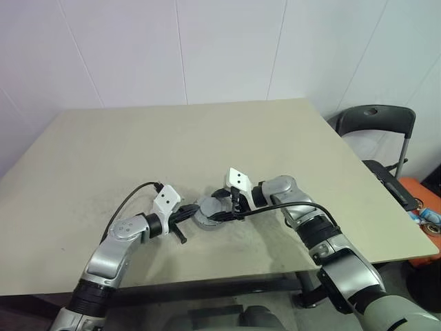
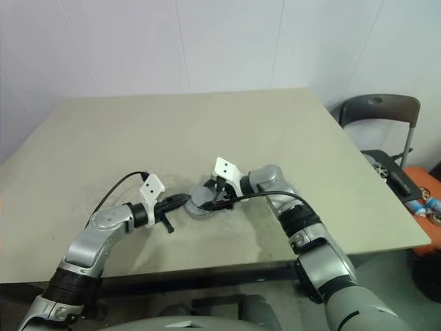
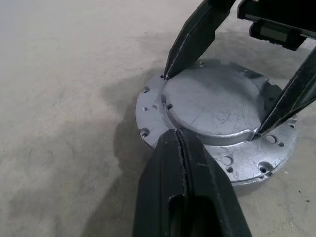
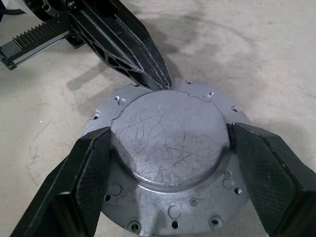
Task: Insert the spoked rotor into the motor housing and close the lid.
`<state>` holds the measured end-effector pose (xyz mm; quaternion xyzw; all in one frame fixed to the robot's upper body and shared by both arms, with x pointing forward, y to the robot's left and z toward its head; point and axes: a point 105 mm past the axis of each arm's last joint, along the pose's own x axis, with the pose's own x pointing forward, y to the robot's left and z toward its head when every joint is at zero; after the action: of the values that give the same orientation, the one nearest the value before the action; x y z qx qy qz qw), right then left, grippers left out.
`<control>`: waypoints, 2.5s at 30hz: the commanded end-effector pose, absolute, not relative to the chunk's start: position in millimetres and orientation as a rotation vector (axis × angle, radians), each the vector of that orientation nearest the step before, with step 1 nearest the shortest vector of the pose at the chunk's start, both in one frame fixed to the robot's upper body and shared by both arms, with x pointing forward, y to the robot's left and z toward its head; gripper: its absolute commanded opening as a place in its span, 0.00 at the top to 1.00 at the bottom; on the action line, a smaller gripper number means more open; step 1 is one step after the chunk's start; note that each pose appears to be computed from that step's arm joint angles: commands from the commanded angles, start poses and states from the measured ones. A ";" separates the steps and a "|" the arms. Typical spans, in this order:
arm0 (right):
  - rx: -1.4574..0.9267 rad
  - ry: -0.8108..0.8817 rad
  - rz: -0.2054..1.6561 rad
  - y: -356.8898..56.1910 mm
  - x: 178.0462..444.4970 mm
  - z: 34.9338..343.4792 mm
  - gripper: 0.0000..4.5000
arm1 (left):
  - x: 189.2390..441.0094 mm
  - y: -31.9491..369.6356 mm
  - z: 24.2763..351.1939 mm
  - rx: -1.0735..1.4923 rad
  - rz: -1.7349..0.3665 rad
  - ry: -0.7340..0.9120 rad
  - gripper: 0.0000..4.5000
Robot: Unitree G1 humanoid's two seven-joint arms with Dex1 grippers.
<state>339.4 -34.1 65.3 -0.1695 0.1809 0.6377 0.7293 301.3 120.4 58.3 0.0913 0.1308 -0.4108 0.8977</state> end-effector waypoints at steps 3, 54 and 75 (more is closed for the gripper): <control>-0.421 0.497 1.373 -46.0 336.9 45.0 0.23 | 299.0 116.9 52.4 0.200 -0.861 0.314 1.00; 0.636 0.920 0.968 -113.1 334.7 99.0 0.01 | 292.2 104.5 46.8 0.199 -0.916 0.332 1.00; 0.811 1.064 0.876 -97.2 324.4 79.5 0.01 | 289.7 103.4 46.4 0.199 -0.916 0.326 1.00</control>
<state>322.6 -102.2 71.1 0.3516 0.4920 0.3793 0.7003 295.8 106.5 59.8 0.0918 0.1309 -0.4334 0.8869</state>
